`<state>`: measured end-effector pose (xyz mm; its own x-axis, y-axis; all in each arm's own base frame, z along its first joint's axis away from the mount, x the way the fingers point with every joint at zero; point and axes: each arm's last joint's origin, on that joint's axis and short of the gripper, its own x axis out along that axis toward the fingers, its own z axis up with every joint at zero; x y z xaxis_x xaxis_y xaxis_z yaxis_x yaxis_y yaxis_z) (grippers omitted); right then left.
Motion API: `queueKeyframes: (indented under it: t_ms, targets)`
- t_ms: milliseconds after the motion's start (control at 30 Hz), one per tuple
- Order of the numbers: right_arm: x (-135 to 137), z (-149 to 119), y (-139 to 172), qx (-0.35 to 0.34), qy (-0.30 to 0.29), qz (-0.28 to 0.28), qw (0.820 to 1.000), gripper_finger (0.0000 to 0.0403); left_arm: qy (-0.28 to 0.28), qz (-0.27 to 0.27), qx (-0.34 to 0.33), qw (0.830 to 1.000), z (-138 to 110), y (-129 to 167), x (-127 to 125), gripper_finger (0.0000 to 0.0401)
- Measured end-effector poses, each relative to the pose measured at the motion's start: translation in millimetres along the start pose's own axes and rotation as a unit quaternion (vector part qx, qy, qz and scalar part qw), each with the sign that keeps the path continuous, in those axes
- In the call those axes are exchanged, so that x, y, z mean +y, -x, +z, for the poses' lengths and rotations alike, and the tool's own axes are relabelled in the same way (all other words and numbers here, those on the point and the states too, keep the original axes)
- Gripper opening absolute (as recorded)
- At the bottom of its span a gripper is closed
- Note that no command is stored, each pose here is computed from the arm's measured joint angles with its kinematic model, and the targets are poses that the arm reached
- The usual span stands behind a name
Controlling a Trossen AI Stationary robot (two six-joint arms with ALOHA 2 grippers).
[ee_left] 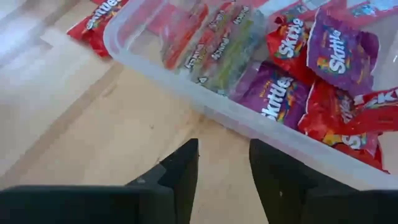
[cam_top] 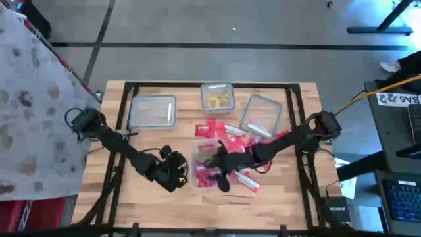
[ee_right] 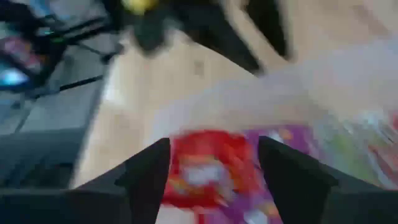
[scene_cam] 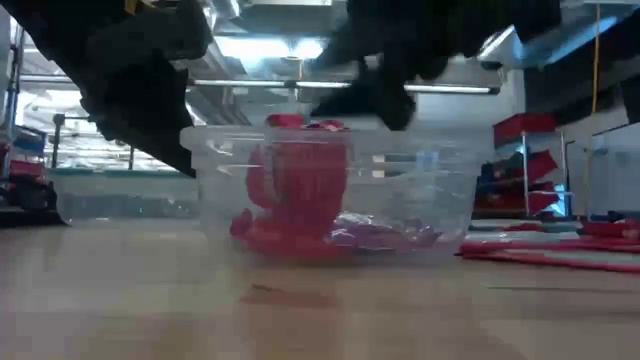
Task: Sort candy
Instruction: Put the red candy into the rectangular transparent bin
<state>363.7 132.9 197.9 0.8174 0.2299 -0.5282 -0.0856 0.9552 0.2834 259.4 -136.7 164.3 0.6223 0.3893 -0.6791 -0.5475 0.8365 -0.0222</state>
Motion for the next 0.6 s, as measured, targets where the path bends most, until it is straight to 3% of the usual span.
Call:
queueKeyframes:
  t_ms: [100,200,333,600]
  targets:
    - [15.1,15.5,-8.6,0.028,0.021,-0.016,0.999,0.0231,0.004,0.003,-0.001,1.0,1.7,-1.6,1.1,0.0129]
    - [19.5,24.5,-17.8,0.088,0.005,-0.057,0.995,0.0228,0.005,0.002,-0.001,1.0,1.9,-1.8,1.0,0.0129]
    - [15.3,19.9,-33.8,0.154,-0.003,-0.1,0.983,0.0214,0.006,0.001,-0.002,1.0,2.0,-1.8,0.9,0.0129]
    - [16.2,15.5,-50.7,0.178,-0.027,-0.061,0.982,0.0168,0.004,0.0,-0.002,1.0,2.2,-1.8,0.5,0.0129]
